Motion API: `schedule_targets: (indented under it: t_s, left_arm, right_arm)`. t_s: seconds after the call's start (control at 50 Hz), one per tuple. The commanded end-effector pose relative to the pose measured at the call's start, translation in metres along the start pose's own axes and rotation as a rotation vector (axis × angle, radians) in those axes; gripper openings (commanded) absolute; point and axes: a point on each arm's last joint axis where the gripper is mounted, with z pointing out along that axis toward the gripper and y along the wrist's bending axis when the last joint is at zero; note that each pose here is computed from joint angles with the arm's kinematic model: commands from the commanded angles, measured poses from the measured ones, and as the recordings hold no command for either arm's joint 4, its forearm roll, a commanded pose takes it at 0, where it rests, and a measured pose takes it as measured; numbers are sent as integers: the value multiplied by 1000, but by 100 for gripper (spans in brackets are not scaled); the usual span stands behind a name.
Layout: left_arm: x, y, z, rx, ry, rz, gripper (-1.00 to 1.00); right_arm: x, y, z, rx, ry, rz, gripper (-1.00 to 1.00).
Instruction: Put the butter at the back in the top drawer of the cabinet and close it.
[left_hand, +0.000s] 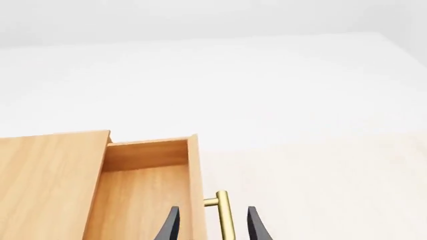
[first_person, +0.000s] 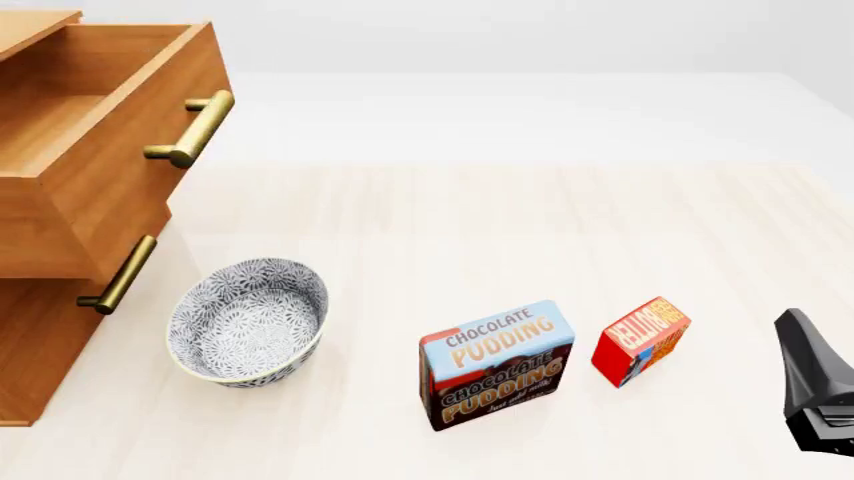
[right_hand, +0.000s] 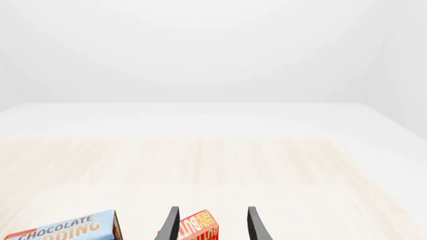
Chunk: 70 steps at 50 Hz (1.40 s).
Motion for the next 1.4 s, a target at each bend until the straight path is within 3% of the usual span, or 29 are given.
schedule_targets:
  t_s: [0.02,0.72,0.94,1.04,1.06,1.2,1.28,1.3,1.4]
  left_arm:
    - [7,5,4,-22,18,-22,100]
    - [13,0,37,-5,92,-59,100]
    - [5,-2,42,0,116,-84,100]
    - [2,-2,44,0,135,-89,100]
    - [4,-10,51,19,169,-116,100]
    - [-4,-4,48,2,186,-97,100]
    - [-1,-3,53,-8,223,-111,100]
    - [6,-1,59,-19,271,-117,100]
    - [-1,2,50,-24,253,-117,100]
  right_arm:
    - [0,0,0,0,0,0,100]
    - [0,0,0,0,0,0,100]
    - [0,0,0,0,0,0,100]
    - [0,0,0,0,0,0,100]
    - [0,0,0,0,0,0,100]
    - [0,0,0,0,0,0,100]
    - [0,0,0,0,0,0,100]
    - [0,0,0,0,0,0,100]
    - [0,0,0,0,0,0,100]
